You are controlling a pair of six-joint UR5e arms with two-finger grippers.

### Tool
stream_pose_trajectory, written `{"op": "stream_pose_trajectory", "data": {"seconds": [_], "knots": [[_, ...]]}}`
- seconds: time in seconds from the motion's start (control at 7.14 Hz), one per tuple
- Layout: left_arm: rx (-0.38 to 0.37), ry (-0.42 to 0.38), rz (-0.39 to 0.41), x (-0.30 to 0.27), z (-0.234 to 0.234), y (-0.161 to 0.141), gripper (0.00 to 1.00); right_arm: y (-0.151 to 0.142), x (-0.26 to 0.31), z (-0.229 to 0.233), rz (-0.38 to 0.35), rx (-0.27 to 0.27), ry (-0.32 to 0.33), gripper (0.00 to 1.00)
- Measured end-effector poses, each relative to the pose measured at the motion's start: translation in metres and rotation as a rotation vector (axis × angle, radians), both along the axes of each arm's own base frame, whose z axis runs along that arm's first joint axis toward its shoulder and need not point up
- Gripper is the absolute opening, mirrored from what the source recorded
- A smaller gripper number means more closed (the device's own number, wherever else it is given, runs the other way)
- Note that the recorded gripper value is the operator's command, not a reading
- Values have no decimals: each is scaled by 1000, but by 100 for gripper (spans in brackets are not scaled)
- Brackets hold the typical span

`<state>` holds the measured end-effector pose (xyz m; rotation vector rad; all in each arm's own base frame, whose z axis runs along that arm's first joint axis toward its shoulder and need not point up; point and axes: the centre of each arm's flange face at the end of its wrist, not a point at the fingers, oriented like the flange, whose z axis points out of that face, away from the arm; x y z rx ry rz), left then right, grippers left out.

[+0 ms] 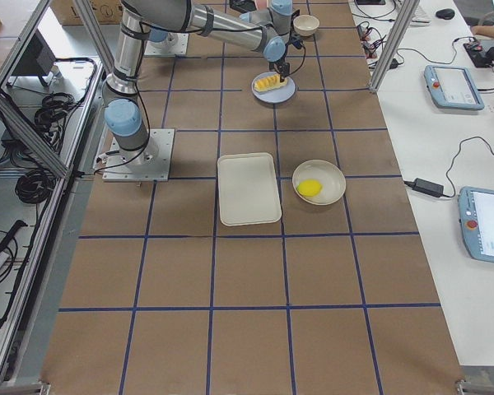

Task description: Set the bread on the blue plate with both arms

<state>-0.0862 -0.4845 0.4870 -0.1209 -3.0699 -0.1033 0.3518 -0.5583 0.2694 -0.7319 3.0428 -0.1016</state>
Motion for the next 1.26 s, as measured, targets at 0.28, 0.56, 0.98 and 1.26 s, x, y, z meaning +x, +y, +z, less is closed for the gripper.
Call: {"op": "stream_pose_trajectory", "data": {"seconds": [0.28,0.56,0.98,1.26], "knots": [[7,-5,94,-2,0,0,100,-6,-52,62,-68,-20,-4,100],[20,-9,133,-3,-5,3,100,0,-113,130,-169,-46,-20,100],[26,-11,138,-3,-9,6,100,18,-200,201,-322,-98,-27,100],[26,-11,140,-3,-9,6,100,58,-218,234,-353,-48,-13,100]]}}
